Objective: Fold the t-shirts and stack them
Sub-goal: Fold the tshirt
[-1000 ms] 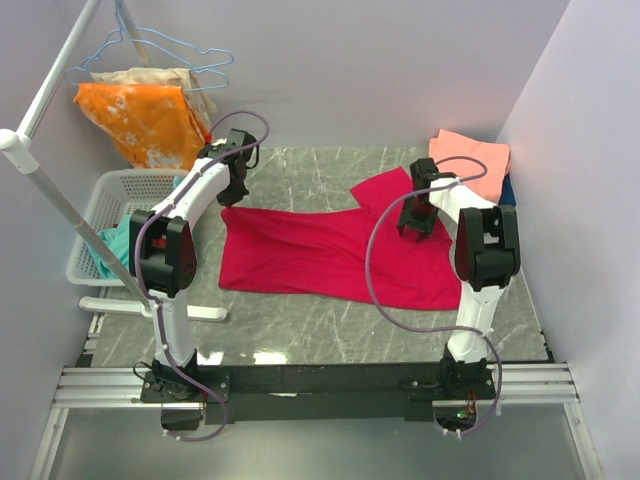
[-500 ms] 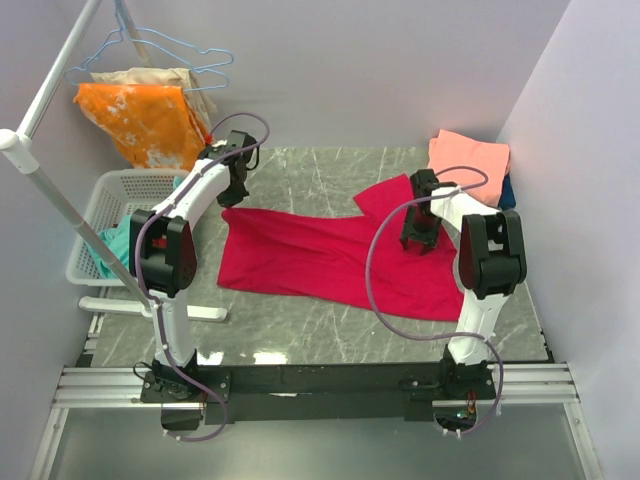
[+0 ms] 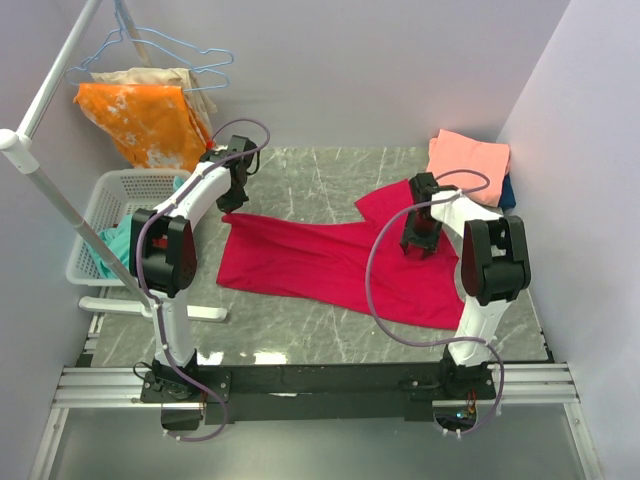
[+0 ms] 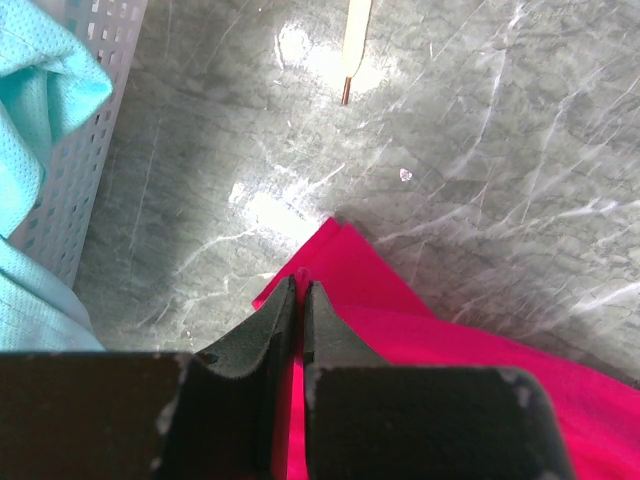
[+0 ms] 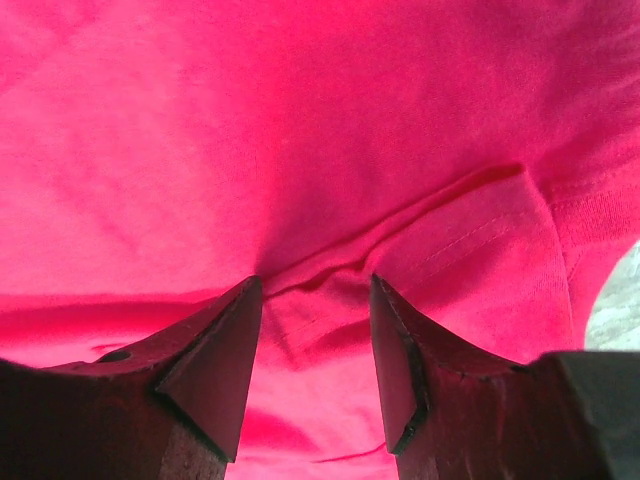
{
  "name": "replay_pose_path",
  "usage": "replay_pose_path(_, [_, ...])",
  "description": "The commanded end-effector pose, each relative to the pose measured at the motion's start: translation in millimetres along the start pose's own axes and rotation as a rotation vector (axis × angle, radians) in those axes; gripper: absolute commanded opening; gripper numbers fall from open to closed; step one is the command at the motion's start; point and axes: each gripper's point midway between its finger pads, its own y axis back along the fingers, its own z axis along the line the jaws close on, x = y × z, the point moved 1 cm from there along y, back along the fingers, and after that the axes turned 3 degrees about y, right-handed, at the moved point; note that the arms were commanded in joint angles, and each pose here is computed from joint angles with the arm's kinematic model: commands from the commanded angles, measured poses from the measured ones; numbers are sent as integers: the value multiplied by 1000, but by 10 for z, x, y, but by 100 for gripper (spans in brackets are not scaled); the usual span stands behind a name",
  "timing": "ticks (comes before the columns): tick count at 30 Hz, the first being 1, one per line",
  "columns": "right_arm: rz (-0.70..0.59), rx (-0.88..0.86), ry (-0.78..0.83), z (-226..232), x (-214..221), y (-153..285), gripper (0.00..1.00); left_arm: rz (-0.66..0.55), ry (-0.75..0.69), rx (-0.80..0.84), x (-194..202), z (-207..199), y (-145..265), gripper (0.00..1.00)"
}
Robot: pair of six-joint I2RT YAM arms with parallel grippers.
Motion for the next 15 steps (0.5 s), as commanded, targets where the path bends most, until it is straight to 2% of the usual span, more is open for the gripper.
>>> replay_pose_path(1, [-208, -52, -41, 172, -544, 591, 54, -46, 15, 25, -125, -10, 130, 2])
replay_pose_path(4, [-321, -65, -61, 237, -896, 860, 55, -39, 13, 20, -118, -20, 109, 1])
replay_pose_path(8, [-417, -29, -79, 261, -1310, 933, 56, -37, 10, 23, -132, -37, 107, 1])
replay_pose_path(9, [-395, -14, -61, 290, -1350, 776, 56, -34, 8, 23, -124, -43, 100, 1])
replay_pose_path(11, [-413, -13, -72, 340, -1555, 780, 56, -30, 7, 28, -129, -54, 109, 1])
replay_pose_path(12, [-386, -5, -60, 393, -1586, 591, 56, -30, 9, 32, -136, -65, 113, 1])
replay_pose_path(15, [-428, -55, -78, 573, -1827, 436, 55, -22, 6, 42, -132, -88, 115, 1])
